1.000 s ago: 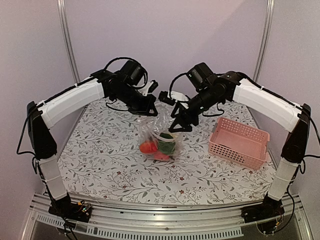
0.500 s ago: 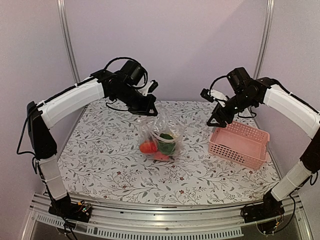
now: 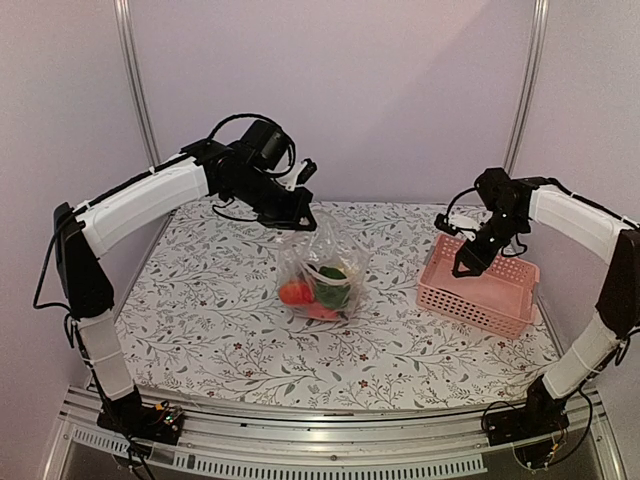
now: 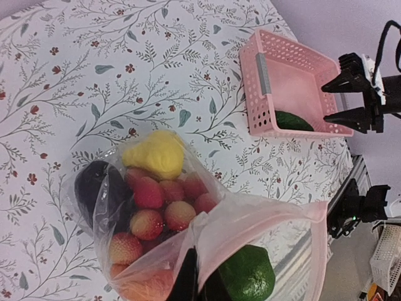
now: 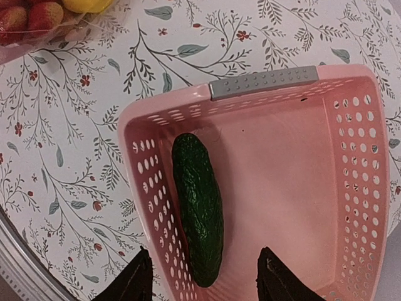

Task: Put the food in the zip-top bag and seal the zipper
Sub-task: Pick up the fake vegetable from the bin, then place the fake vegetable in the zipper food storage bag.

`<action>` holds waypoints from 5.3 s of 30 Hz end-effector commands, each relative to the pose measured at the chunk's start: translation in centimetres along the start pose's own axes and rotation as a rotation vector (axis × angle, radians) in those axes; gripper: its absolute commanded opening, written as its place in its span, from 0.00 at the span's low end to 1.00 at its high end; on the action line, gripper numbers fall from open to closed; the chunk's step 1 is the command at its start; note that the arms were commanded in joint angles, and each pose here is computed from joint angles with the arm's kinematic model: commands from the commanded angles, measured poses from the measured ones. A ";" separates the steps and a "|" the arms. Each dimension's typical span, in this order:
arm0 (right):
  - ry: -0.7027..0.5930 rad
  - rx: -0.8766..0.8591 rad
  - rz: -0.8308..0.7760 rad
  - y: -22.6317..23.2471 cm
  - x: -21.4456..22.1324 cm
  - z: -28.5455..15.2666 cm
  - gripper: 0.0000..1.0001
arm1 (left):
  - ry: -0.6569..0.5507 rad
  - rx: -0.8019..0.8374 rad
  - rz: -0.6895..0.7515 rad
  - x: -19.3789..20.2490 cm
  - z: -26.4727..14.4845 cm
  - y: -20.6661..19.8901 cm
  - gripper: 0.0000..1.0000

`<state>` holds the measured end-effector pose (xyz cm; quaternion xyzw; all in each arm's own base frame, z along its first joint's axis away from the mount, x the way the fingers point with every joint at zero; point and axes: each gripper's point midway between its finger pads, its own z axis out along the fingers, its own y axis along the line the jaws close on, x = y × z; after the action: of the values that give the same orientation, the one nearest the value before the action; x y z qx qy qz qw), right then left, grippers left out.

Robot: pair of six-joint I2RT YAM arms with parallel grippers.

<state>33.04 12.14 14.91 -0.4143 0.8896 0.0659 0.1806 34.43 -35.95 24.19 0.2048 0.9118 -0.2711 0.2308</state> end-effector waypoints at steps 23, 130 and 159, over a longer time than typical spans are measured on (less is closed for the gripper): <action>0.218 -0.190 -0.088 0.8 3.8 9.0 0.53 | -0.018 0.000 -0.018 0.2 -0.5 0.7 0.00; -0.746 -0.428 -0.397 19.7 -24.3 -4.5 0.44 | -0.075 0.155 -0.019 -1.5 -2.2 -0.8 0.00; -0.438 -0.309 -0.760 25.0 -17.6 -4.2 0.57 | -0.068 0.144 -0.051 -1.6 -1.4 0.3 0.00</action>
<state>23.95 39.98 27.57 -0.6824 0.5879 0.2507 0.3546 35.01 -35.63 25.25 0.1929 0.8915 -0.3401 0.2288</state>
